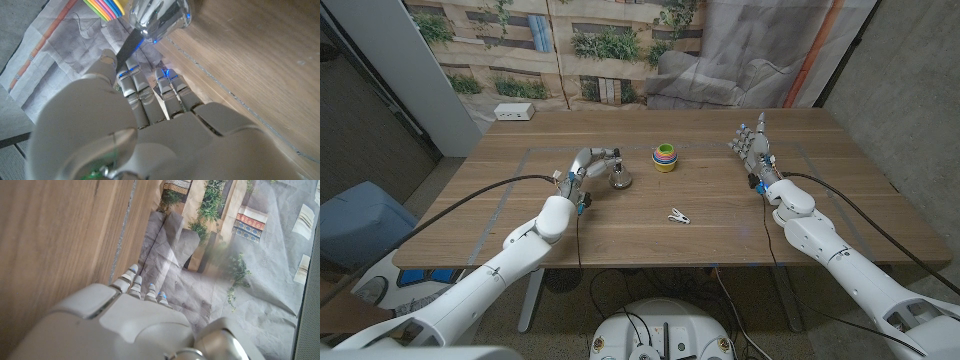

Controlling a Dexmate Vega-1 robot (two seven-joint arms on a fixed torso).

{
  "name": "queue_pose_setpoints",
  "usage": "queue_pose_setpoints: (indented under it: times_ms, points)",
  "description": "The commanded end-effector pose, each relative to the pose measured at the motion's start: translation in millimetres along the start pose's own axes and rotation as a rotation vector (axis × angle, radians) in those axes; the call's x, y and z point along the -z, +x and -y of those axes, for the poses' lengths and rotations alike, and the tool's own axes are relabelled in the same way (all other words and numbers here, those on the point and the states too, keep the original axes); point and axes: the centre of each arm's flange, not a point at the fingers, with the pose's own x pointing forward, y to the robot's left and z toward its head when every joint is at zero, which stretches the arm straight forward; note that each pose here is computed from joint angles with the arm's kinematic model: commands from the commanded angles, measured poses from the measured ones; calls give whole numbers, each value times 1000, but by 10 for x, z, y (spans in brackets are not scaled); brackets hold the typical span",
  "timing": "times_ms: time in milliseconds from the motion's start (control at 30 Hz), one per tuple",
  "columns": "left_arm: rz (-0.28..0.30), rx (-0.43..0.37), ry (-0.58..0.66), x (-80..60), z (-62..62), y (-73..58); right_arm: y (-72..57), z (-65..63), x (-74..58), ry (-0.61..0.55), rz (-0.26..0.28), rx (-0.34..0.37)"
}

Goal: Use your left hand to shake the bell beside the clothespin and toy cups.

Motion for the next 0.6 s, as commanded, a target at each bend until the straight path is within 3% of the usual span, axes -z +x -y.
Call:
queue_pose_setpoints:
  times_ms: [33,600]
  points:
    - [-9,-5,8,12,-16,-40,-1,-4,3,0,-1,-1]
    - [-9,5,3,42,-61,-52,-2,-5,2,-1,-1,7]
